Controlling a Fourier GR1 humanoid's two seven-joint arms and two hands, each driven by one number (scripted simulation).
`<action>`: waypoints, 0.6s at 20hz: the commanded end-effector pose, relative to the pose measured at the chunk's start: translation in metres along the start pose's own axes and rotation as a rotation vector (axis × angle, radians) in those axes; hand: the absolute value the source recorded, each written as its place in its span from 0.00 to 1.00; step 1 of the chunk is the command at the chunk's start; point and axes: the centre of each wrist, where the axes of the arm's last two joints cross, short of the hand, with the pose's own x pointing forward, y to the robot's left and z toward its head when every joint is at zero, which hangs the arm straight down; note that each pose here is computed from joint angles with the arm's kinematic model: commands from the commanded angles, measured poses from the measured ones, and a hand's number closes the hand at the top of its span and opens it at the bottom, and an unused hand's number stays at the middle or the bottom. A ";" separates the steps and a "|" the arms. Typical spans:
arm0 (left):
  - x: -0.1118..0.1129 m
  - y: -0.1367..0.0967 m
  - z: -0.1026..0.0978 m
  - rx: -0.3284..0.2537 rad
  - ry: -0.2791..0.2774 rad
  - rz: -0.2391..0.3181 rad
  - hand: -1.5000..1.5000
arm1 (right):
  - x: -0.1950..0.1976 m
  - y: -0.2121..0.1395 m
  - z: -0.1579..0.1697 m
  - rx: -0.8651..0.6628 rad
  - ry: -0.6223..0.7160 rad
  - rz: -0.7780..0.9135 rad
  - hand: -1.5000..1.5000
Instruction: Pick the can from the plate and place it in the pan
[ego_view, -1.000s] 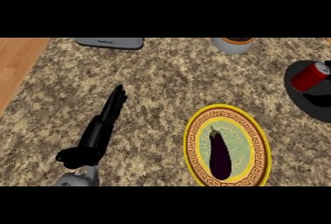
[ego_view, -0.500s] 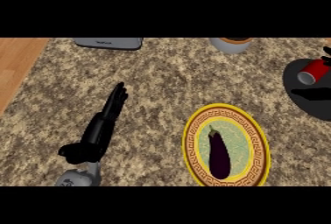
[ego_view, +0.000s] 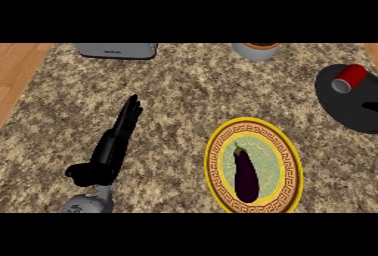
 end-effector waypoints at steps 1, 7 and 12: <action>-0.002 0.006 0.002 0.020 0.020 0.010 0.50 | -0.009 -0.028 0.014 0.038 0.008 -0.134 0.00; -0.002 -0.004 0.003 0.001 -0.001 0.017 0.50 | -0.034 -0.058 0.047 0.197 -0.034 -0.226 0.00; -0.010 0.014 0.005 0.026 -0.001 -0.004 0.50 | -0.035 -0.077 0.056 0.234 -0.078 -0.211 0.00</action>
